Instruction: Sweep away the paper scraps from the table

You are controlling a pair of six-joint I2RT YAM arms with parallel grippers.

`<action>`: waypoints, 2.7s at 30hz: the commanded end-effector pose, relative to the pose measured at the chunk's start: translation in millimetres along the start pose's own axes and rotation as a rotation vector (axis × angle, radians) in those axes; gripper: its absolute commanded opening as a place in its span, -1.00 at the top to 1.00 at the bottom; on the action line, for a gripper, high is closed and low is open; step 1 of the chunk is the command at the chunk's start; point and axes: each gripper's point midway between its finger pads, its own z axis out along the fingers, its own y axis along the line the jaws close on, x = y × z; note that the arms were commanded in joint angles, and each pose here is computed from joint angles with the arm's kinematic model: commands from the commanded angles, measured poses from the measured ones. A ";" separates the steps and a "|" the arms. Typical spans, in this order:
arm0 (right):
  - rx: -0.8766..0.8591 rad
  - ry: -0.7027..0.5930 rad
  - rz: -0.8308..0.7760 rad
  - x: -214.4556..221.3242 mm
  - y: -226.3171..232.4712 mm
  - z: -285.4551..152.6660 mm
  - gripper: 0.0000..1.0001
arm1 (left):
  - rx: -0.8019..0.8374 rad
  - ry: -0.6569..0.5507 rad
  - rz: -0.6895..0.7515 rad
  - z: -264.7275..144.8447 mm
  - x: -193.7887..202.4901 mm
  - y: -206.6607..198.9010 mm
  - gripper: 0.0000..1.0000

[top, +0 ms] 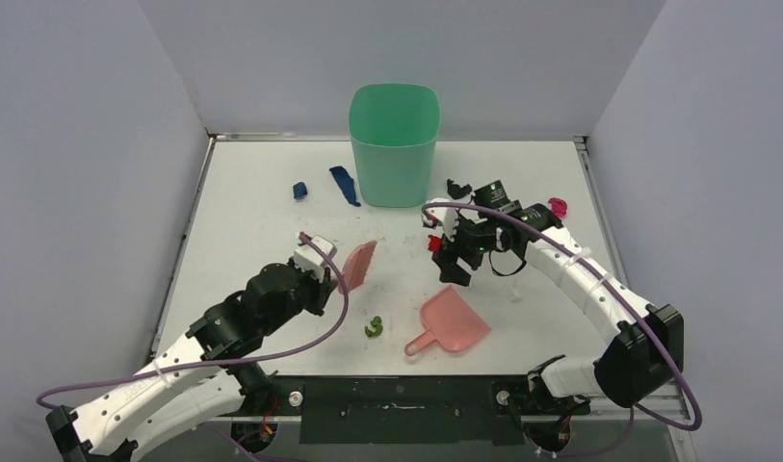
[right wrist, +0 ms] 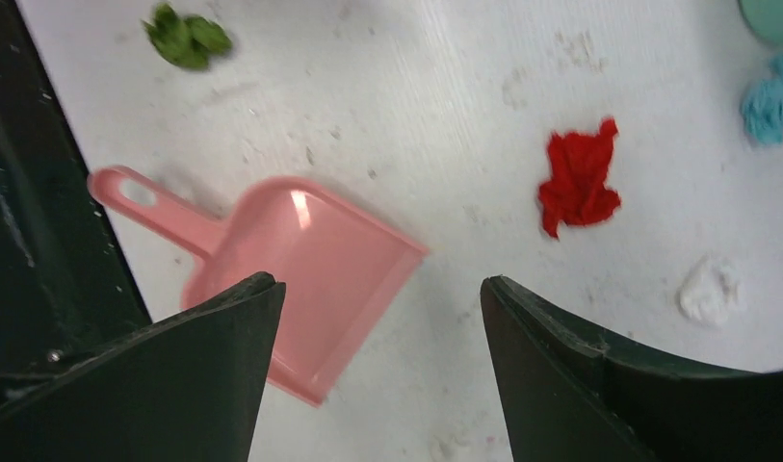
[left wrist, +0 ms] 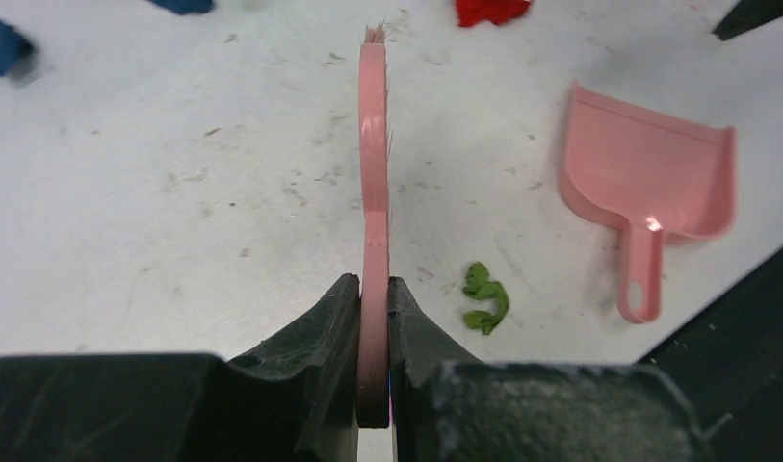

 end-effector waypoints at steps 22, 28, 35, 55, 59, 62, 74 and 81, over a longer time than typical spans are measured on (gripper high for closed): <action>-0.188 0.590 0.055 76.4 15.4 25.6 -0.43 | -0.595 -0.344 -0.250 -64.3 -33.6 120.7 1.00; -0.249 0.595 0.132 107.9 0.6 21.0 0.02 | -0.595 -0.344 -0.242 -60.9 -33.1 120.9 1.00; -0.177 0.468 0.080 123.8 -8.9 12.0 0.23 | -0.603 -0.307 -0.229 -47.9 -28.1 122.0 1.00; 0.023 0.375 -0.348 153.9 6.5 -10.1 -0.61 | -0.642 -0.264 -0.201 -39.3 -21.0 129.9 1.00; -0.023 0.382 -0.384 163.9 17.6 3.7 -0.61 | -0.655 -0.259 -0.203 -40.0 -19.4 132.1 1.00; -0.074 0.426 -0.422 174.0 30.9 7.5 -0.61 | -0.658 -0.268 -0.208 -42.4 -20.0 132.7 1.00; 0.060 0.424 -0.459 172.9 11.7 26.1 -0.57 | -0.653 -0.267 -0.210 -41.5 -20.3 132.0 1.00; 0.291 0.280 -0.374 126.8 -50.0 33.9 -0.53 | -0.679 -0.252 -0.192 -38.7 -14.6 136.9 1.00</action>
